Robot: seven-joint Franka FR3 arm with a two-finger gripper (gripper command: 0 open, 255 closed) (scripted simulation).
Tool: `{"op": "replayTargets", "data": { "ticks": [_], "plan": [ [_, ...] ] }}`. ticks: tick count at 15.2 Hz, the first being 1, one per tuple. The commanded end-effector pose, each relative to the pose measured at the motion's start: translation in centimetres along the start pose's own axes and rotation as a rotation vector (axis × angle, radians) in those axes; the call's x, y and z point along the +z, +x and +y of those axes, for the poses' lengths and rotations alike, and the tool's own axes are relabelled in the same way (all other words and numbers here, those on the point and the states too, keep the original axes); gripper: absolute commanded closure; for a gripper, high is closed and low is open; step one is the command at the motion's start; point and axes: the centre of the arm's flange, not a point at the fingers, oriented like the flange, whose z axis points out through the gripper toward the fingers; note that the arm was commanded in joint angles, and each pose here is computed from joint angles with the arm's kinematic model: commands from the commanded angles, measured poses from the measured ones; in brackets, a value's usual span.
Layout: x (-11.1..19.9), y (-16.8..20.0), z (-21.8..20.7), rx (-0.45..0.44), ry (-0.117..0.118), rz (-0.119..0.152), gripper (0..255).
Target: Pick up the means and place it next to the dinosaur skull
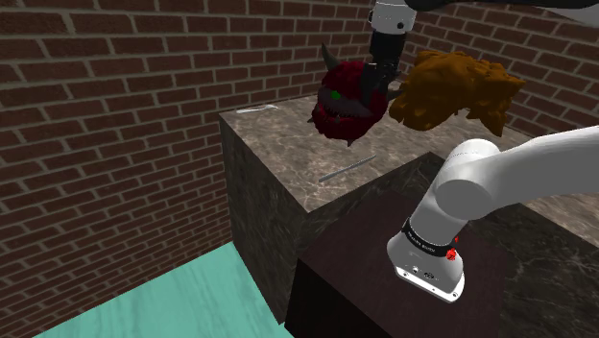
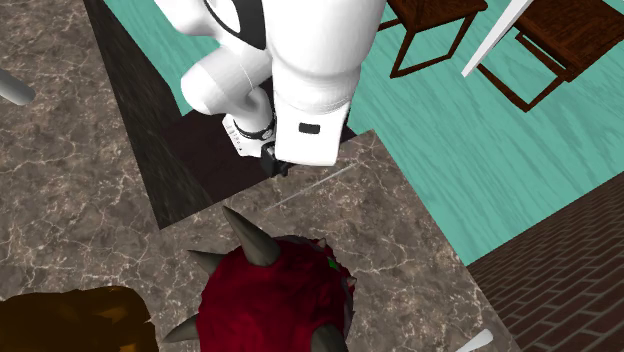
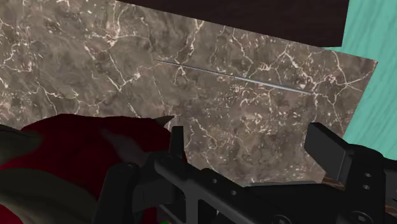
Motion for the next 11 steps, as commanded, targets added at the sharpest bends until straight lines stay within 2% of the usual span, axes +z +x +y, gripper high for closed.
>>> {"op": "replayTargets", "data": {
  "ticks": [1,11],
  "plan": [
    [0.0,0.0,0.0,0.000,0.000,0.000,0],
    [12.5,0.3,-2.7,-1.009,0.049,0.101,0]
  ]
}}
